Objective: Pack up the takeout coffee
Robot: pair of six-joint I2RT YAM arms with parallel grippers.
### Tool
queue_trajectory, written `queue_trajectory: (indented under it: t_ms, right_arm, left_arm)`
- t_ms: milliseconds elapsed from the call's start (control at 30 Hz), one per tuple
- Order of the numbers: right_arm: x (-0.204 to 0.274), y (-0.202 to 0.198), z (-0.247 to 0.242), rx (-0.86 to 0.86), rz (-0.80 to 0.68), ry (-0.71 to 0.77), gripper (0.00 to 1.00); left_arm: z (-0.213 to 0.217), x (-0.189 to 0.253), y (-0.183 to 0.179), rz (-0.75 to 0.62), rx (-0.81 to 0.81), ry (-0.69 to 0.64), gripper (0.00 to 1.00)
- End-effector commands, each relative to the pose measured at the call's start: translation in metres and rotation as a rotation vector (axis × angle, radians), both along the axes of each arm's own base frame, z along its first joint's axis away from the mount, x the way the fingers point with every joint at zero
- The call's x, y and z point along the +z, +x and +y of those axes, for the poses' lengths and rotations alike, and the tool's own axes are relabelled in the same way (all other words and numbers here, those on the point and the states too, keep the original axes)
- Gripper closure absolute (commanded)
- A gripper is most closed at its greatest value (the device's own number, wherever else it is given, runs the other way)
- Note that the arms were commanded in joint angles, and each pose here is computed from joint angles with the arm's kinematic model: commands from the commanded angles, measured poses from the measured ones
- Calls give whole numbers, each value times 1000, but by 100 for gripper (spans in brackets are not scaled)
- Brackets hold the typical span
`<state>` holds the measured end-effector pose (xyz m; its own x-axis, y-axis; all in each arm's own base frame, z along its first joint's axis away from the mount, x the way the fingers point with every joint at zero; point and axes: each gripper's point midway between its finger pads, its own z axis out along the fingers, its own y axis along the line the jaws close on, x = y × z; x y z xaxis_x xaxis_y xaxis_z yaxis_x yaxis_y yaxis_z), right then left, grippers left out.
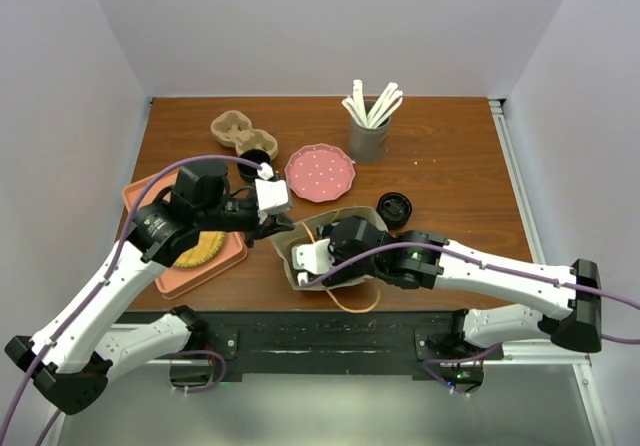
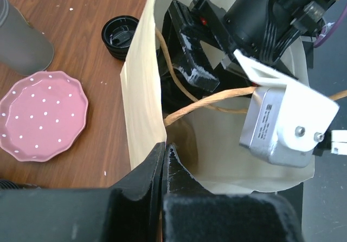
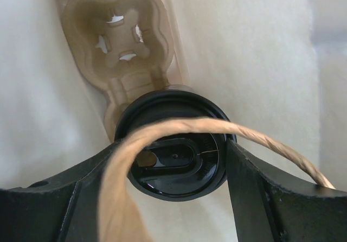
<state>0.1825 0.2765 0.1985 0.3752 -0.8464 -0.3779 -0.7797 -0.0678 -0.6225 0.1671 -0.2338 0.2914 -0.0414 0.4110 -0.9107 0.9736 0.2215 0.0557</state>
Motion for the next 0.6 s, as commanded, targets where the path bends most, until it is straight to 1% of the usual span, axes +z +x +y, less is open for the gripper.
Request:
queue_trajectory:
  t_ms: [0,67,133,200,267,367,567]
  right_arm:
    - [23,-2,7,-24,3,116,57]
    - [26,-4,11,-35,27,149,57]
    - [22,-5,14,-47,45,161,57]
    - [17,-5,15,-51,51,163,56]
    - [16,-3,20,-57,53,176,56]
    - [11,2,25,-79,45,178,56]
    - [6,3,37,-87,64,216,56]
  left_arm:
    - [3,27,2,-107,-5,-33,100]
    - [8,33,7,-155,22,-21,100]
    - [16,40,17,-233,57,15,100]
    - [20,40,23,-264,68,57,100]
    - [19,49,29,-299,83,56,100]
    - [15,58,31,-312,84,23,100]
    - [12,55,21,-281,45,2,100]
